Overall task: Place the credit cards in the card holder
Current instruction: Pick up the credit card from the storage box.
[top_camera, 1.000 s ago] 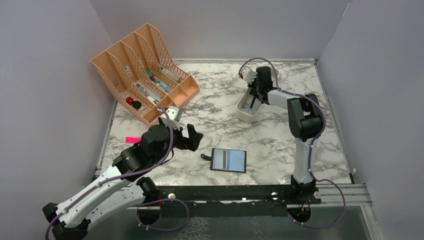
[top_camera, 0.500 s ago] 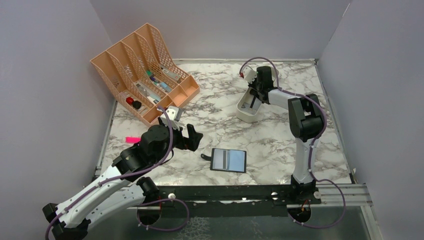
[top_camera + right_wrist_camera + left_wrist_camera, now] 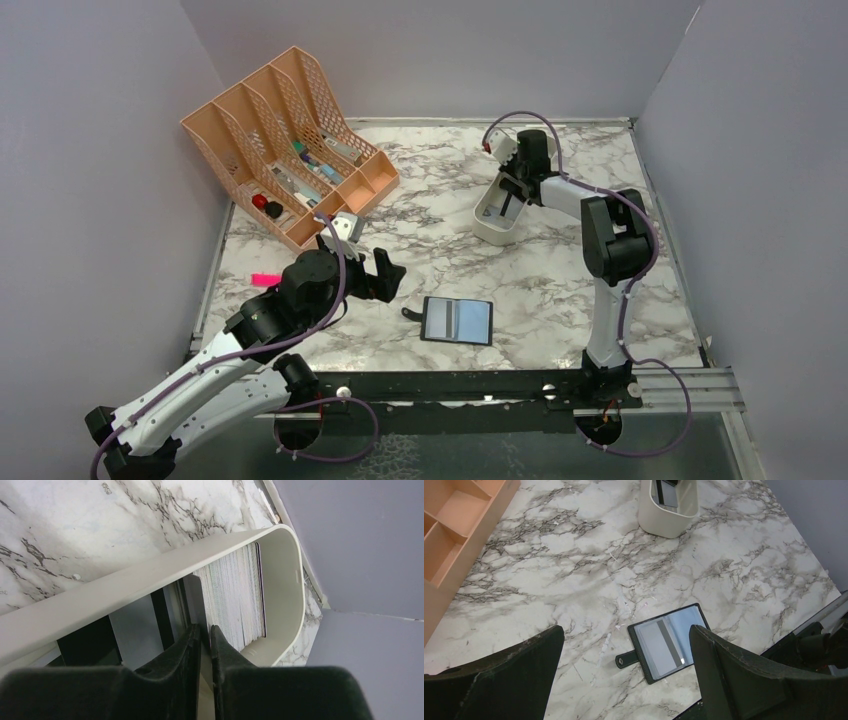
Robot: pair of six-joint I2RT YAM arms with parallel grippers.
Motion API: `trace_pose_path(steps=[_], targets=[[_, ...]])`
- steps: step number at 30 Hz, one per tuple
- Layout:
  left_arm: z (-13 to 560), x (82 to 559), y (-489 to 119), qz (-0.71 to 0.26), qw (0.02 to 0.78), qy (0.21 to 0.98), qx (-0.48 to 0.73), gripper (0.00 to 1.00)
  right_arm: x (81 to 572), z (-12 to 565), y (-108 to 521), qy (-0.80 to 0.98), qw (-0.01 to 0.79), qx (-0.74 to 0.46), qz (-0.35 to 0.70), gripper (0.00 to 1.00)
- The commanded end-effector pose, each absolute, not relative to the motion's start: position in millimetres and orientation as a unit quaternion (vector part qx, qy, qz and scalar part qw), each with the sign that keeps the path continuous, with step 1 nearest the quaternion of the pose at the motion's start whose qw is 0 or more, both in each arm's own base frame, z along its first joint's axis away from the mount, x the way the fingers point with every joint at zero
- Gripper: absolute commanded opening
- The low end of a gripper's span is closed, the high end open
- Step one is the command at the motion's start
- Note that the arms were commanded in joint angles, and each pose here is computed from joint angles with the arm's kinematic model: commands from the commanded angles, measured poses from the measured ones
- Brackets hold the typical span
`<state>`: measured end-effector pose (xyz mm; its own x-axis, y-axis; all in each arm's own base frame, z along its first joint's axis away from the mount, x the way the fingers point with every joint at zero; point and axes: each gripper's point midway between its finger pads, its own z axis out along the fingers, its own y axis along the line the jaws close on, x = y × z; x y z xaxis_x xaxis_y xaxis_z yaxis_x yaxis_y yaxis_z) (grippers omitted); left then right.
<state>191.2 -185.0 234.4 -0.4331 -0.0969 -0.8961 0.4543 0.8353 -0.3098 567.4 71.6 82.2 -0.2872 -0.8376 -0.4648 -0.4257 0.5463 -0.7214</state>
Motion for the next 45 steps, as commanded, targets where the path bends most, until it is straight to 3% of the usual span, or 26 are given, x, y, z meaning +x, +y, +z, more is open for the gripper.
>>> trace_pose_path(steps=[1, 16, 25, 37, 41, 45], targets=[[233, 193, -181, -0.258, 0.527, 0.803, 0.103, 0.99, 573, 119, 71, 0.758, 0.461, -0.398, -0.233, 0.14], [232, 193, -181, -0.259, 0.526, 0.803, 0.105, 0.99, 576, 129, 69, 0.758, 0.463, -0.391, -0.242, 0.24], [232, 193, -181, -0.259, 0.525, 0.804, 0.104, 0.99, 571, 129, 75, 0.760, 0.458, -0.404, -0.223, 0.12], [226, 195, -184, -0.252, 0.519, 0.809, 0.112, 0.99, 554, 153, 82, 0.773, 0.465, -0.392, -0.181, 0.13], [224, 195, -185, -0.250, 0.515, 0.812, 0.115, 0.99, 544, 162, 90, 0.779, 0.466, -0.390, -0.155, 0.02], [223, 197, -184, -0.245, 0.515, 0.815, 0.105, 0.99, 527, 182, 112, 0.779, 0.481, -0.390, -0.100, 0.01]])
